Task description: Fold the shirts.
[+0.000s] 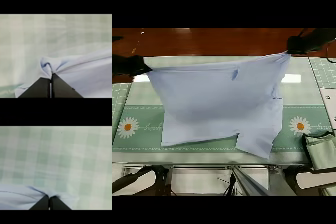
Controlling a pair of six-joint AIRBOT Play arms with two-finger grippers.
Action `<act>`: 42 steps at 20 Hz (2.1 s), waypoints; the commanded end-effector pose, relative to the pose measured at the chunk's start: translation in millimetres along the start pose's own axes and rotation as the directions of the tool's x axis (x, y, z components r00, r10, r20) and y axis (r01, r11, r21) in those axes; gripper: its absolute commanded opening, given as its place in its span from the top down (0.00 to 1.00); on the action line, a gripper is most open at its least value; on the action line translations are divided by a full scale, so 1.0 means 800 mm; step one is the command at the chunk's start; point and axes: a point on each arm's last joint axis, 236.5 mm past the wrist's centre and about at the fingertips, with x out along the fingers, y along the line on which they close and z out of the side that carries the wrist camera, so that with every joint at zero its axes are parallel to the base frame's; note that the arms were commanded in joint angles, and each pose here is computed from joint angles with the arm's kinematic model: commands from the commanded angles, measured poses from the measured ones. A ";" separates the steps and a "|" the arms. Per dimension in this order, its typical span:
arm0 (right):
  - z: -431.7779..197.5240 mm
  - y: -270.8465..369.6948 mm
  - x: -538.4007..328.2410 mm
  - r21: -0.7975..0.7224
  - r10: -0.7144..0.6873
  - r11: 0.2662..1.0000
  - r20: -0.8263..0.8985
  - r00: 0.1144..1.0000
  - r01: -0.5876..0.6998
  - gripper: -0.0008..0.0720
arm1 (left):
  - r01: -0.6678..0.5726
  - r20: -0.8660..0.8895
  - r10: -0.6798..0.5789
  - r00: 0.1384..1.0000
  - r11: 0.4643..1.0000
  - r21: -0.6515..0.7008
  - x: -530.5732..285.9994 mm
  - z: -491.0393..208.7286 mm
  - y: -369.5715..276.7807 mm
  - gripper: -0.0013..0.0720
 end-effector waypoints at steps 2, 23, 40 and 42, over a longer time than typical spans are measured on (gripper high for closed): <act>0.024 -0.019 0.094 0.062 -0.015 0.998 0.074 0.997 0.011 0.96 | -0.009 -0.004 0.009 1.000 0.999 -0.050 0.101 0.009 0.049 0.96; -0.187 -0.024 0.115 0.084 0.020 0.996 -0.608 0.794 0.039 0.96 | -0.055 -0.473 -0.068 0.878 0.969 -0.241 0.158 -0.127 0.069 0.96; -0.244 -0.162 -0.026 0.320 0.120 0.947 -0.462 0.879 0.039 0.30 | -0.090 -0.502 -0.174 0.847 0.885 -0.458 -0.013 -0.325 0.091 0.19; -0.261 -0.160 -0.017 0.370 0.159 0.929 -0.380 0.911 -0.007 0.30 | -0.068 -0.469 -0.241 0.850 0.832 -0.550 -0.012 -0.355 0.079 0.19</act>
